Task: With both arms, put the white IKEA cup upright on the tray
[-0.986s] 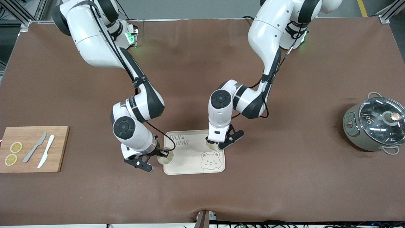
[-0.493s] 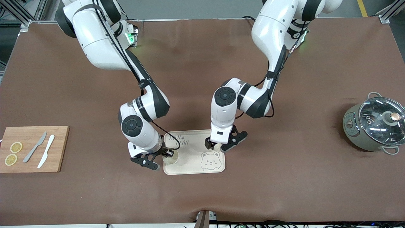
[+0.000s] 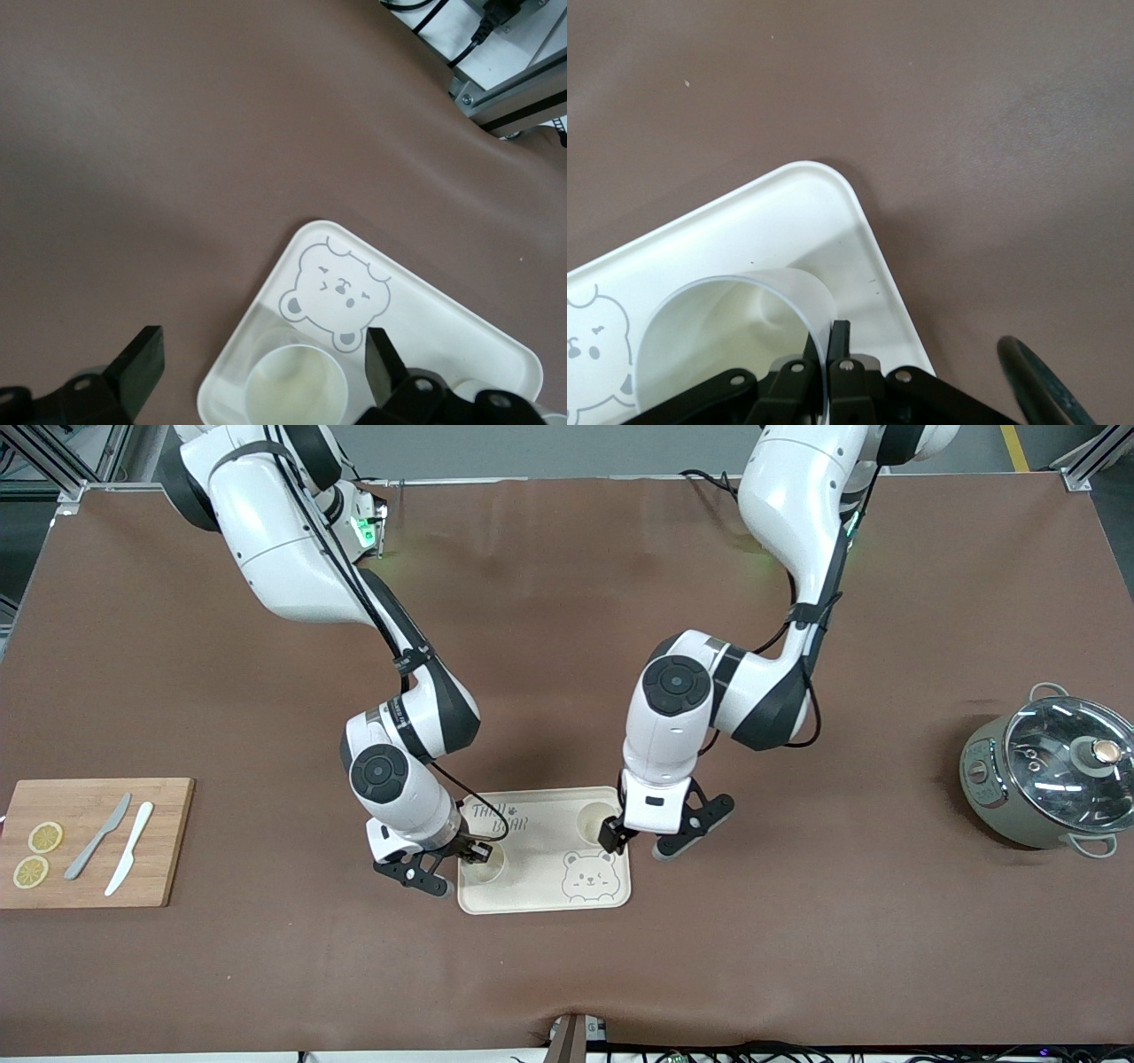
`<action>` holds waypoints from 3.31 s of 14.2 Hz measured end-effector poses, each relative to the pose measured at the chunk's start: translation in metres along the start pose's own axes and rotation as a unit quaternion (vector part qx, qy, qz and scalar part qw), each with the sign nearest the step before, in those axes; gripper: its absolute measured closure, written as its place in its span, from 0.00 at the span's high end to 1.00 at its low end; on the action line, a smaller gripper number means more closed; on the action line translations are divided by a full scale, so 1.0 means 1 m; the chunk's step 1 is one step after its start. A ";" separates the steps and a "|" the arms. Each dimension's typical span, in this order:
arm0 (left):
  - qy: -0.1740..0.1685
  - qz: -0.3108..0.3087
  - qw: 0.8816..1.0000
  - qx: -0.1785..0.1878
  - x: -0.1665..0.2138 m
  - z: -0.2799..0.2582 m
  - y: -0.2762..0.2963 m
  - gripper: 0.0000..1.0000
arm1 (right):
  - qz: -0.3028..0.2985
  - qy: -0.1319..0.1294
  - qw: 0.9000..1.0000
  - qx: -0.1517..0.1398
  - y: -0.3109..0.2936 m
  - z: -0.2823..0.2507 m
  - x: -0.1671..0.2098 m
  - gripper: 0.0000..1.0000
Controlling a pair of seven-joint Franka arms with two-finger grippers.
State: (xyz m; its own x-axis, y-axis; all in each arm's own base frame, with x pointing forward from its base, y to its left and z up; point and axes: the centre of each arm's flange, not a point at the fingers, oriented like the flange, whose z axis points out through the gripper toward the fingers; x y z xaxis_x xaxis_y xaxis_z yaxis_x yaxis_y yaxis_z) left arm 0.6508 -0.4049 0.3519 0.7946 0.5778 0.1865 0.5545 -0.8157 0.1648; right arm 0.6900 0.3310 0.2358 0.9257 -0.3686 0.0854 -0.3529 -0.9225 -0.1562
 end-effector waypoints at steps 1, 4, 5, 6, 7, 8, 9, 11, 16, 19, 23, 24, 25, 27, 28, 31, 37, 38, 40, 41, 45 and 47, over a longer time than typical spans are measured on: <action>-0.002 0.007 1.000 0.004 0.010 -0.007 -0.005 1.00 | 0.000 0.000 1.000 0.000 0.000 0.002 -0.001 0.04; -0.009 0.026 0.999 0.018 0.038 -0.024 -0.022 1.00 | -0.002 -0.001 1.000 -0.002 0.000 0.006 -0.005 0.04; -0.011 0.033 0.999 0.022 0.048 -0.028 -0.028 1.00 | -0.002 0.000 1.000 -0.001 -0.001 0.007 -0.006 0.04; -0.012 0.040 0.999 0.024 0.056 -0.031 -0.034 1.00 | 0.000 0.000 1.000 0.000 -0.002 0.008 -0.007 0.04; -0.013 0.048 0.998 0.025 0.064 -0.034 -0.041 1.00 | 0.001 0.001 1.000 0.000 -0.002 0.008 -0.008 0.04; -0.014 0.057 0.998 0.025 0.072 -0.039 -0.048 1.00 | 0.004 0.001 1.000 0.000 -0.002 0.008 -0.008 0.08; -0.015 0.068 0.997 0.026 0.079 -0.044 -0.056 1.00 | 0.007 0.001 1.000 0.000 -0.002 0.009 -0.008 0.19; -0.021 0.090 0.995 0.028 0.093 -0.054 -0.076 1.00 | 0.013 0.002 1.000 0.000 -0.001 0.008 -0.007 0.38; -0.039 0.137 0.989 0.035 0.126 -0.079 -0.128 1.00 | 0.016 0.009 1.000 0.002 0.000 0.002 0.001 0.88; -0.056 0.169 0.983 0.044 0.152 -0.099 -0.161 1.00 | 0.015 -0.004 1.000 -0.013 -0.002 -0.017 0.001 1.00; -0.073 0.206 0.975 0.049 0.179 -0.120 -0.197 1.00 | 0.002 -0.029 0.999 -0.039 -0.009 -0.118 0.000 1.00; -0.075 0.215 0.972 0.049 0.185 -0.124 -0.206 1.00 | -0.002 -0.034 0.998 -0.045 -0.008 -0.152 -0.003 1.00; -0.076 0.224 0.971 0.047 0.190 -0.128 -0.214 1.00 | -0.004 -0.038 0.998 -0.049 -0.006 -0.185 -0.007 1.00; -0.078 0.236 0.967 0.045 0.197 -0.136 -0.227 1.00 | -0.008 -0.048 0.997 -0.059 0.000 -0.239 -0.018 1.00; -0.080 0.243 0.966 0.044 0.198 -0.140 -0.232 1.00 | -0.010 -0.053 0.996 -0.065 0.005 -0.263 -0.025 1.00; -0.085 0.266 0.959 0.041 0.207 -0.155 -0.247 1.00 | -0.019 -0.069 0.994 -0.082 0.021 -0.328 -0.045 1.00; -0.068 0.280 0.957 0.028 0.227 -0.191 -0.270 1.00 | -0.068 -0.073 0.992 -0.082 0.119 -0.431 -0.068 1.00; -0.063 0.281 0.957 0.026 0.229 -0.198 -0.269 1.00 | -0.078 -0.071 0.991 -0.079 0.144 -0.439 -0.069 1.00; -0.060 0.282 0.957 0.025 0.232 -0.215 -0.265 1.00 | -0.099 -0.072 0.989 -0.076 0.197 -0.451 -0.063 1.00; -0.059 0.281 0.957 0.024 0.234 -0.225 -0.265 1.00 | -0.109 -0.073 0.989 -0.074 0.223 -0.455 -0.054 1.00; -0.058 0.279 0.958 0.025 0.239 -0.252 -0.266 1.00 | -0.131 -0.071 0.987 -0.067 0.305 -0.464 -0.016 1.00; -0.060 0.276 0.959 0.027 0.242 -0.268 -0.269 1.00 | -0.134 -0.067 0.987 -0.064 0.328 -0.467 -0.007 1.00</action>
State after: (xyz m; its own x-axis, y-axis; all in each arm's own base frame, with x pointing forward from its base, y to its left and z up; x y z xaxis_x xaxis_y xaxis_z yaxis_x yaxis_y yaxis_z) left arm 0.6274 -0.0382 0.6126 0.9915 0.0538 0.1181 0.0515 -0.9984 0.0224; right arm 0.5045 -0.0223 0.6438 0.9947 -0.0995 -0.0250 -0.0999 -0.9948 -0.0191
